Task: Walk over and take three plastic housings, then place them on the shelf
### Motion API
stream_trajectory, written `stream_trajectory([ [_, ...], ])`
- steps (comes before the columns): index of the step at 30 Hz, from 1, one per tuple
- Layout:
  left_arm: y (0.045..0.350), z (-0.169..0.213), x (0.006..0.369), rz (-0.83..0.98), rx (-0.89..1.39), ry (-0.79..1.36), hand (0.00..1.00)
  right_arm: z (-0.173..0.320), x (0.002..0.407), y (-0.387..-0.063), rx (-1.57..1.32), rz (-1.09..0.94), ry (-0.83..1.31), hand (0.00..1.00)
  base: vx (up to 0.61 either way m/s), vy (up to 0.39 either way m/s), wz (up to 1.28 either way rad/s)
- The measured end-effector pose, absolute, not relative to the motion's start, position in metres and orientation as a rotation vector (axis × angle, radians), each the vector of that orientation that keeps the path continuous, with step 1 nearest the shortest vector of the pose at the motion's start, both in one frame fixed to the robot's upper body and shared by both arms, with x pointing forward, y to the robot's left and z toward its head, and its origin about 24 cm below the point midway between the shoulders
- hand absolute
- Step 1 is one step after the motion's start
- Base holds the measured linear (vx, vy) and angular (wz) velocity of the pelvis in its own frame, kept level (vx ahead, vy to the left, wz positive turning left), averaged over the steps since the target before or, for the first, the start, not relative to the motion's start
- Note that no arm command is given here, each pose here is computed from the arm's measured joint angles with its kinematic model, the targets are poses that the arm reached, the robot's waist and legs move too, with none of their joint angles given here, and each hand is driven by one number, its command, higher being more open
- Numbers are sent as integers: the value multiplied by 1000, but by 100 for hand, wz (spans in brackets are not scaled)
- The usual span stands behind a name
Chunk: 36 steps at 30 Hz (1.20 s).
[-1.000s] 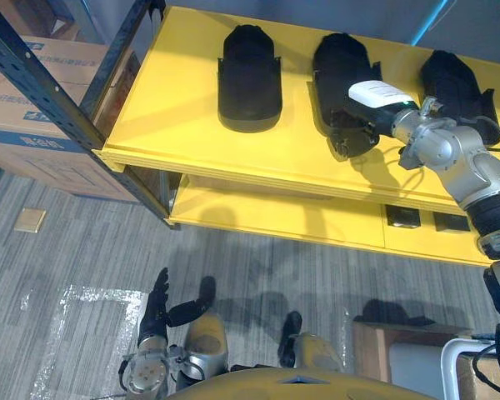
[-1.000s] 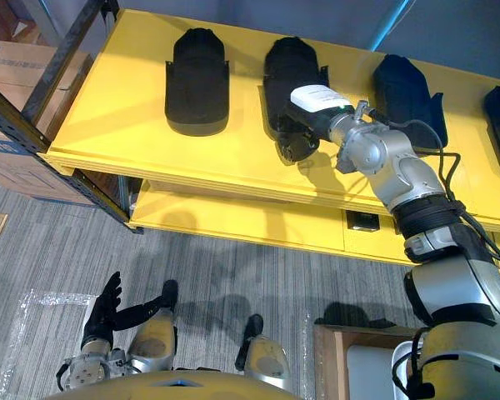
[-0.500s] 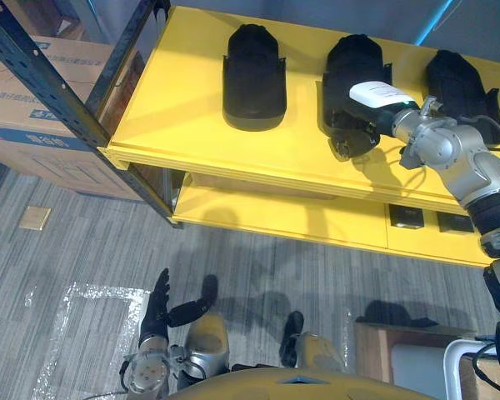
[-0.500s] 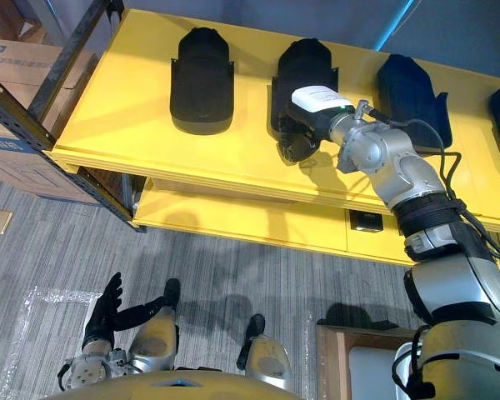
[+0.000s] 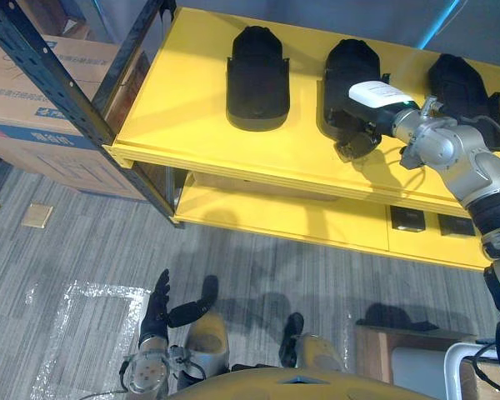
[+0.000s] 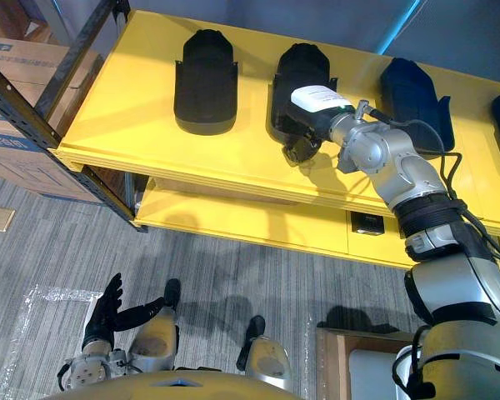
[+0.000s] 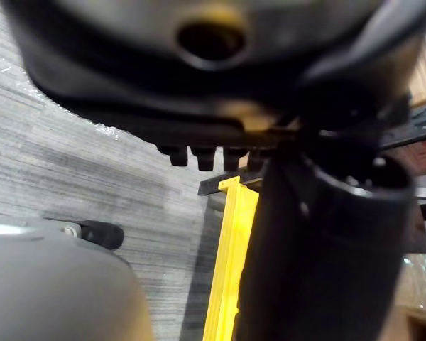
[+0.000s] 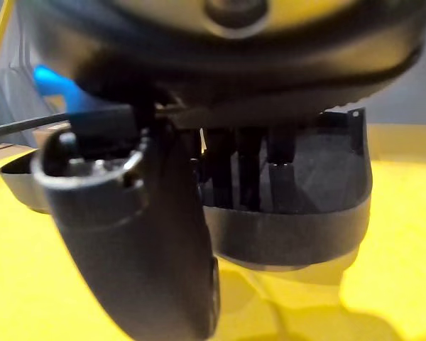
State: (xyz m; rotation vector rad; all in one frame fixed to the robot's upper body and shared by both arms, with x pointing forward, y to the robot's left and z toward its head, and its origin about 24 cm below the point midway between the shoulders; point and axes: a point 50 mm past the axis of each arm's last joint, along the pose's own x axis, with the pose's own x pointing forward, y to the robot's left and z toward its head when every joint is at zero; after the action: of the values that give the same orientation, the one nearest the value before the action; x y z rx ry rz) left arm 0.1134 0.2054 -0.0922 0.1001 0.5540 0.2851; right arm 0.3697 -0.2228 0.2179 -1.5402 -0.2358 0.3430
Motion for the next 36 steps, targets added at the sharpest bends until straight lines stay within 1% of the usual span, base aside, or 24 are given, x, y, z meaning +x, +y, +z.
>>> stream_trajectory([
  [10, 205, -92, 113, 289, 101, 553, 100, 217, 370, -224, -1537, 296, -266, 100, 0, 0, 0],
  [19, 205, -92, 113, 288, 101, 554, 100, 220, 368, -234, -1537, 176, -266, 100, 0, 0, 0],
  [22, 205, -92, 113, 289, 101, 554, 100, 221, 364, -235, -1522, 165, -265, 100, 0, 0, -5],
  [27, 207, -92, 112, 289, 107, 555, 100, 213, 354, -223, -1535, 304, -217, 100, 4, -5, -9],
  [30, 208, -92, 112, 287, 110, 555, 100, 198, 349, -221, -1543, 393, -151, 100, -6, -12, -13],
  [36, 210, -92, 111, 282, 121, 560, 100, 186, 341, -216, -1547, 471, -104, 100, -11, -5, -5],
])
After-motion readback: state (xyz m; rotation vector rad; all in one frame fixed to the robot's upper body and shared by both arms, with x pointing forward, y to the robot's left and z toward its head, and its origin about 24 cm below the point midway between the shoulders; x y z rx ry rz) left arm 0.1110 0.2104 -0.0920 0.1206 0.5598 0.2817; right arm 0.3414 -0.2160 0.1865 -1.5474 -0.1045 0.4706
